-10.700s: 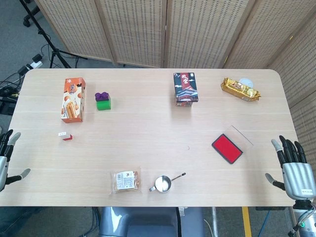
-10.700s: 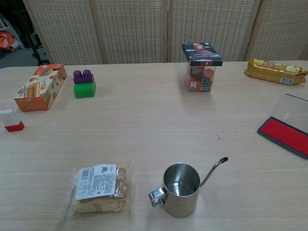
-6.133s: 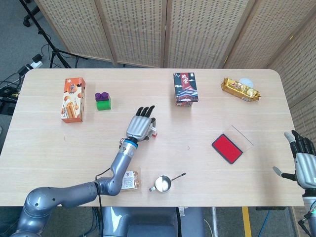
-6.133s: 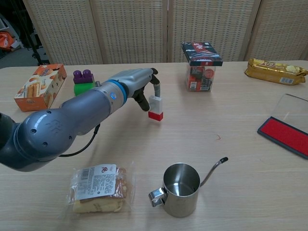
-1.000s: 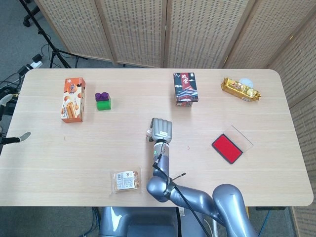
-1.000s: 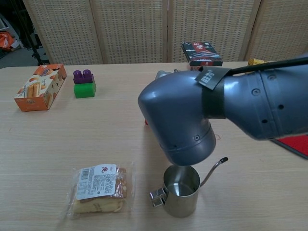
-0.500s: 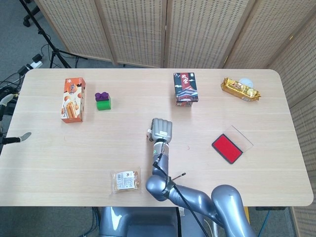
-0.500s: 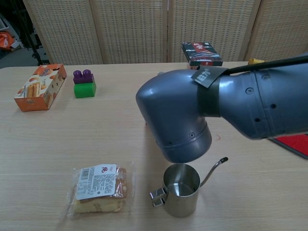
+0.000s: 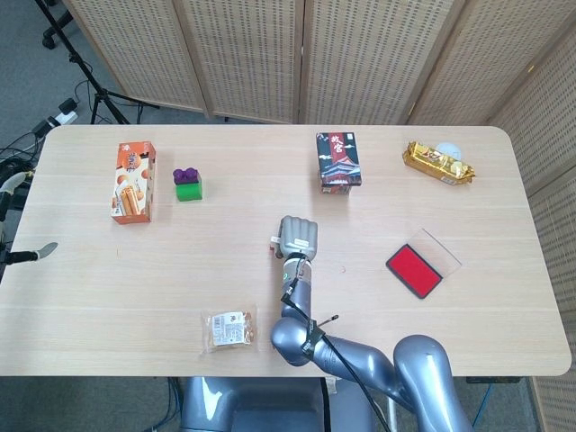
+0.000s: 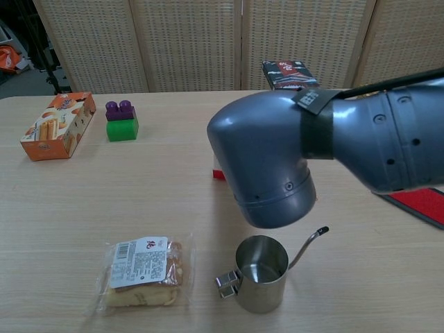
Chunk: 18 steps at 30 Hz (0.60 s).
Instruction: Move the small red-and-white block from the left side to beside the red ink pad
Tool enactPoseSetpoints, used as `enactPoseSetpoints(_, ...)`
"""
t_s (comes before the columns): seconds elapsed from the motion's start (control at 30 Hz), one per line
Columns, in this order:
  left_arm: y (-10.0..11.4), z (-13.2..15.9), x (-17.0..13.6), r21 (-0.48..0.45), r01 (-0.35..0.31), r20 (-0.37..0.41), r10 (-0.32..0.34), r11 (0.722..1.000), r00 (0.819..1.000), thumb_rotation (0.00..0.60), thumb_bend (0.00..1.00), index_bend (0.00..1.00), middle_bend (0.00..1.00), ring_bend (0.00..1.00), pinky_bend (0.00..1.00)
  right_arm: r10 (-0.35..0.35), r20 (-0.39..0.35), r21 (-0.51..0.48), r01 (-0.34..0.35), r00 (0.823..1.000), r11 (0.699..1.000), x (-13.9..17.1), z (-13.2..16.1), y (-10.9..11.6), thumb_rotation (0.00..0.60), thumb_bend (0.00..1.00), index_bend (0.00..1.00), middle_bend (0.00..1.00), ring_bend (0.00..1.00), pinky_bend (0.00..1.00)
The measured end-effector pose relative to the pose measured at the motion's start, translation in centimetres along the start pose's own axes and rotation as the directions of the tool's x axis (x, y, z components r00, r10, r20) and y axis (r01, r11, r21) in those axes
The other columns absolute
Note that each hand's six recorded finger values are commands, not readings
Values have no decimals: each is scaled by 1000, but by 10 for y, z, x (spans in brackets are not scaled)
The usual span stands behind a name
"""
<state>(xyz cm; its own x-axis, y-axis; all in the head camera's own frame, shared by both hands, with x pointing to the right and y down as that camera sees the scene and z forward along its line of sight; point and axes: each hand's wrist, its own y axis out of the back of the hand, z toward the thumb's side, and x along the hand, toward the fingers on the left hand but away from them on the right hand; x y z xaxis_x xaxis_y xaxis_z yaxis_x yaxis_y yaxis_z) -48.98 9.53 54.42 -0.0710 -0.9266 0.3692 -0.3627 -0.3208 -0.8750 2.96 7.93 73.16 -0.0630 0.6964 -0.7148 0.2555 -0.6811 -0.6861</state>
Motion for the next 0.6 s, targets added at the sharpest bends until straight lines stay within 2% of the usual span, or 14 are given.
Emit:
enactPoseSetpoints(0.2, 0, 0, 0, -2, 3, 1, -3, 1000, 1000, 600, 44, 0, 0, 0, 0, -15, -51, 2, 15, 999, 1000, 6, 4, 13, 600, 545, 576, 878, 918, 1000)
enactPoseSetpoints(0.37, -2, 2, -1, 2, 9, 7, -9, 1000, 1000, 600, 47, 0, 0, 0, 0, -57, -127, 36, 62, 990, 997, 19, -6, 41, 600, 584, 577, 878, 919, 1000)
enactPoseSetpoints(0.5, -4, 6, -2, 12, 15, 22, -16, 1000, 1000, 600, 54, 0, 0, 0, 0, -94, -157, 65, 105, 983, 992, 29, -37, 71, 600, 625, 579, 878, 919, 1000)
enactPoseSetpoints(0.6, -5, 9, -4, 20, 14, 34, -15, 1000, 999, 600, 54, 0, 0, 0, 0, -120, -148, 91, 134, 982, 987, 37, -78, 94, 600, 646, 580, 878, 919, 1000)
